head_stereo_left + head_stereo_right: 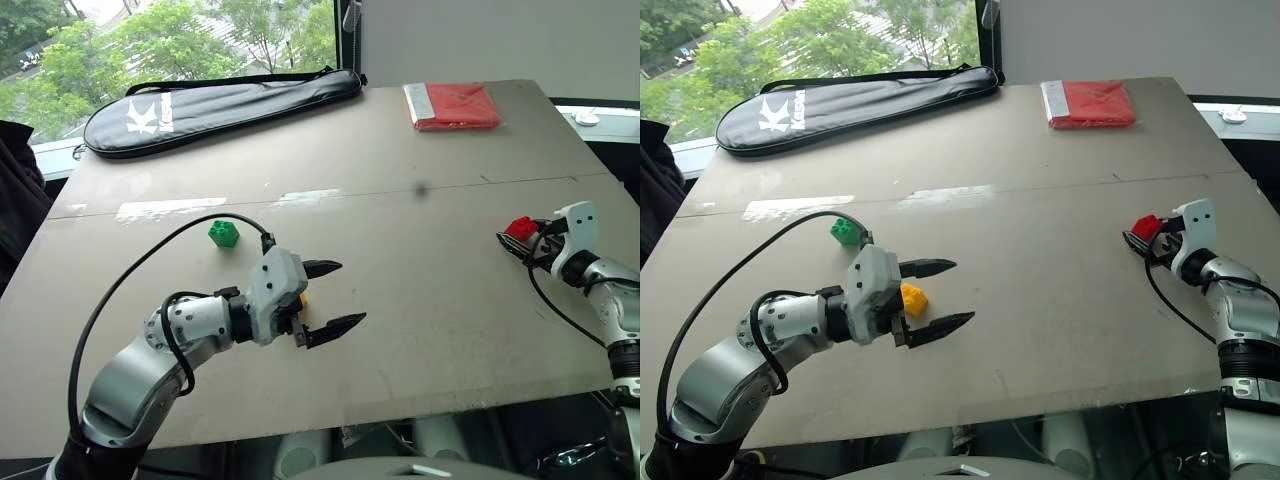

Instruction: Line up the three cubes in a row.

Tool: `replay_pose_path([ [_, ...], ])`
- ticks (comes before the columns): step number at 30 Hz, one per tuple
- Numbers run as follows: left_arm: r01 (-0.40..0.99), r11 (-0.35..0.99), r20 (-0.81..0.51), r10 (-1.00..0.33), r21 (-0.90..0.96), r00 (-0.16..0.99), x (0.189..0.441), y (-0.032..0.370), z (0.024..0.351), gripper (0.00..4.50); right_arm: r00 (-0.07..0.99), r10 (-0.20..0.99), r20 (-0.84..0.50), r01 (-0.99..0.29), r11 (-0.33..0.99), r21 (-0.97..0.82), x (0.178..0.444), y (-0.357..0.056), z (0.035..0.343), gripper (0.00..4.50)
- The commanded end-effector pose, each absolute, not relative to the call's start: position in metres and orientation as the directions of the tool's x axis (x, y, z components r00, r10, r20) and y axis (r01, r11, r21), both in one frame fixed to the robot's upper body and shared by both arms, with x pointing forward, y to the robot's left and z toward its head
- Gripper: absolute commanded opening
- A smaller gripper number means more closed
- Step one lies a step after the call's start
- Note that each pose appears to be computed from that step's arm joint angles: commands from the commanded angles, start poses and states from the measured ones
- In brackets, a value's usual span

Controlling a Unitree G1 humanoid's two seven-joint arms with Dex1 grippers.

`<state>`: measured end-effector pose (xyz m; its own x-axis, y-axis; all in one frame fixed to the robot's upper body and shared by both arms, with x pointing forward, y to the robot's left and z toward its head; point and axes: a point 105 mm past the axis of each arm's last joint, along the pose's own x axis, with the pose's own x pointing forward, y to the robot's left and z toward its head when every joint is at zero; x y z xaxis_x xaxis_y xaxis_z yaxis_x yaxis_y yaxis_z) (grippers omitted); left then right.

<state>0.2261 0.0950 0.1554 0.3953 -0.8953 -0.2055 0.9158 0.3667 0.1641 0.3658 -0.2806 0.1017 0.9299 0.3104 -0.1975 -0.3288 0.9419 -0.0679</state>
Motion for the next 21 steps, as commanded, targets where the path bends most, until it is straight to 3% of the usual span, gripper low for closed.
replay_pose_path([
  [1, 0.925, 0.327, -0.198, -0.910, 0.193, 0.364, 0.219, 0.090, 0.165, 4.50, 0.943, 0.299, -0.149, -0.314, 0.945, -0.094, 0.368, -0.282, 0.116, 2.74],
  [3, 0.925, 0.326, -0.201, -0.910, 0.196, 0.363, 0.220, 0.091, 0.167, 4.50, 0.941, 0.305, -0.144, -0.320, 0.942, -0.096, 0.367, -0.279, 0.117, 1.55],
  [4, 0.925, 0.324, -0.205, -0.909, 0.197, 0.362, 0.220, 0.091, 0.166, 4.50, 0.941, 0.310, -0.140, -0.324, 0.941, -0.095, 0.365, -0.276, 0.117, 1.33],
  [10, 0.928, 0.310, -0.236, -0.905, 0.207, 0.355, 0.228, 0.096, 0.163, 4.50, 0.938, 0.339, -0.075, -0.346, 0.931, -0.113, 0.349, -0.223, 0.128, 1.35],
  [13, 0.928, 0.307, -0.241, -0.904, 0.211, 0.354, 0.234, 0.099, 0.162, 4.50, 0.908, 0.416, -0.039, -0.417, 0.895, -0.156, 0.332, -0.190, 0.134, 1.35],
  [17, 0.931, 0.290, -0.258, -0.903, 0.221, 0.343, 0.242, 0.104, 0.159, 4.50, 0.756, 0.653, -0.052, -0.652, 0.744, -0.146, 0.301, -0.143, 0.130, 1.35],
  [21, 0.937, 0.255, -0.271, -0.909, 0.239, 0.317, 0.246, 0.107, 0.155, 4.50, 0.505, 0.848, -0.160, -0.856, 0.470, -0.216, 0.288, -0.135, 0.121, 1.35],
])
